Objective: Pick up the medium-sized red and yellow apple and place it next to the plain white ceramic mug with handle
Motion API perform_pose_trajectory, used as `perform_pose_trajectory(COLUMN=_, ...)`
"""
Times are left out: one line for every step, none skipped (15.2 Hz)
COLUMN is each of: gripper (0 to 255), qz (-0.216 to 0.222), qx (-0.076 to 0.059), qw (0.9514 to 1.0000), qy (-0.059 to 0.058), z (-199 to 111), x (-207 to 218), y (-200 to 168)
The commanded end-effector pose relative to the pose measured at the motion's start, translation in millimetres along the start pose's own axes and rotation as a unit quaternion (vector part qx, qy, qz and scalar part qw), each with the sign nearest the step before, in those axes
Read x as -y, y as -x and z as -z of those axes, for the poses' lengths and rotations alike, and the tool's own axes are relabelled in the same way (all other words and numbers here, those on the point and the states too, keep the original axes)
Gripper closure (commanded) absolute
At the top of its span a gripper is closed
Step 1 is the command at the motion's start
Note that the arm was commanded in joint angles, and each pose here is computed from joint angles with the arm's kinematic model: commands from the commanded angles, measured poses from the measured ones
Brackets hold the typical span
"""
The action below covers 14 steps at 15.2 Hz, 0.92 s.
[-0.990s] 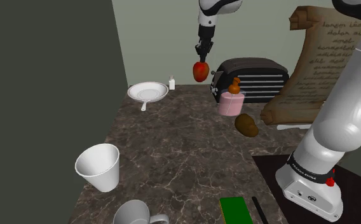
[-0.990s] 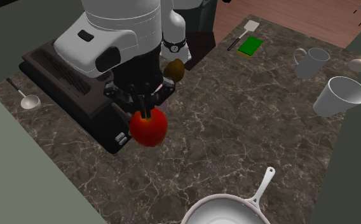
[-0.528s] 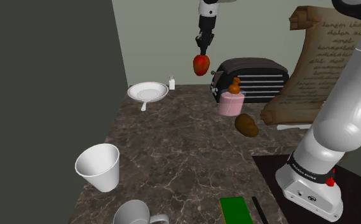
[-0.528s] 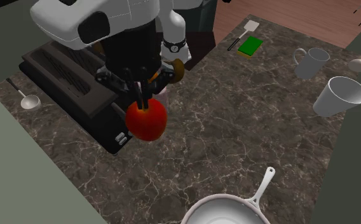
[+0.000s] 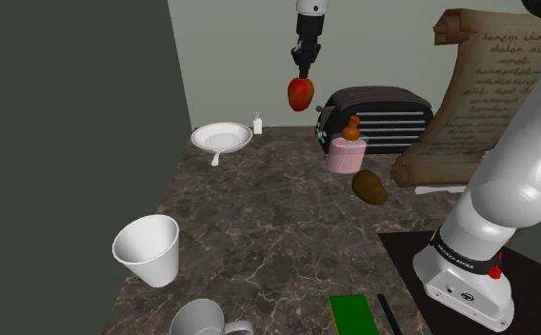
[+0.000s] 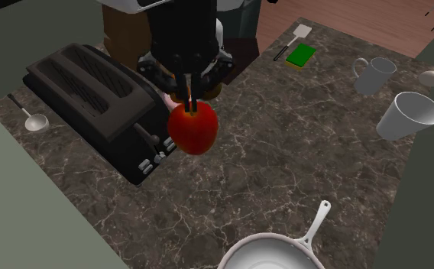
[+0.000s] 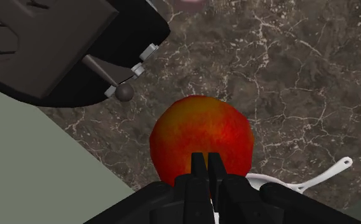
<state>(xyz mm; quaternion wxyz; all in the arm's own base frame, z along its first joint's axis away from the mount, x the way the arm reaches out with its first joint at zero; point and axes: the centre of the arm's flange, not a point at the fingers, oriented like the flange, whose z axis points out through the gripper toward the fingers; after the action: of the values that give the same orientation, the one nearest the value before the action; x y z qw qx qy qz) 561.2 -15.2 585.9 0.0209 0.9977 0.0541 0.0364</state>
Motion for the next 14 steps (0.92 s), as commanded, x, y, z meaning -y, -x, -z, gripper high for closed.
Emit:
perform_pose_trajectory(gripper=255, qz=0.0, qx=0.0, qw=1.0, qy=0.0, z=2.9, x=22.5, y=15.1)
perform_pose_trajectory(gripper=255, qz=0.0, qx=0.0, qw=1.0, qy=0.0, z=3.9, x=34.0, y=21.5)
perform_pose_trajectory(gripper=255, qz=0.0, qx=0.0, qw=1.0, qy=0.0, z=4.9, x=45.5, y=27.9)
perform_pose_trajectory(gripper=255, qz=0.0, qx=0.0, qw=1.0, qy=0.0, z=5.9, x=57.0, y=34.2)
perform_pose_trajectory(gripper=255, qz=0.0, qx=0.0, qw=1.0, qy=0.0, z=6.9, x=68.5, y=40.6)
perform_pose_trajectory(gripper=255, qz=0.0, qx=0.0, qw=1.0, qy=0.0, z=8.0, x=80.1, y=47.0)
perform_pose_trajectory(gripper=255, qz=0.0, qx=0.0, qw=1.0, qy=0.0, z=9.0, x=91.6, y=53.3)
perform_pose_trajectory(gripper=255, qz=0.0, qx=0.0, qw=1.0, qy=0.0, z=10.0, x=103.1, y=59.7)
perform_pose_trajectory(gripper=255, qz=0.0, qx=0.0, qw=1.0, qy=0.0, z=11.0, x=114.6, y=66.1)
perform_pose_trajectory(gripper=255, qz=0.0, qx=0.0, qw=1.0, qy=0.0, z=12.0, x=126.1, y=72.5)
perform_pose_trajectory(gripper=255, qz=0.0, qx=0.0, qw=1.0, qy=0.0, z=13.0, x=137.6, y=78.8)
perform_pose_trajectory(gripper=255, qz=0.0, qx=0.0, qw=1.0, qy=0.0, z=14.0, x=149.2, y=85.2)
perform_pose_trajectory(gripper=255, qz=0.0, qx=0.0, qw=1.0, qy=0.0, z=15.0, x=160.7, y=91.6)
perform_pose_trajectory(gripper=255, qz=0.0, qx=0.0, qw=1.0, qy=0.0, z=16.0, x=172.2, y=98.0)
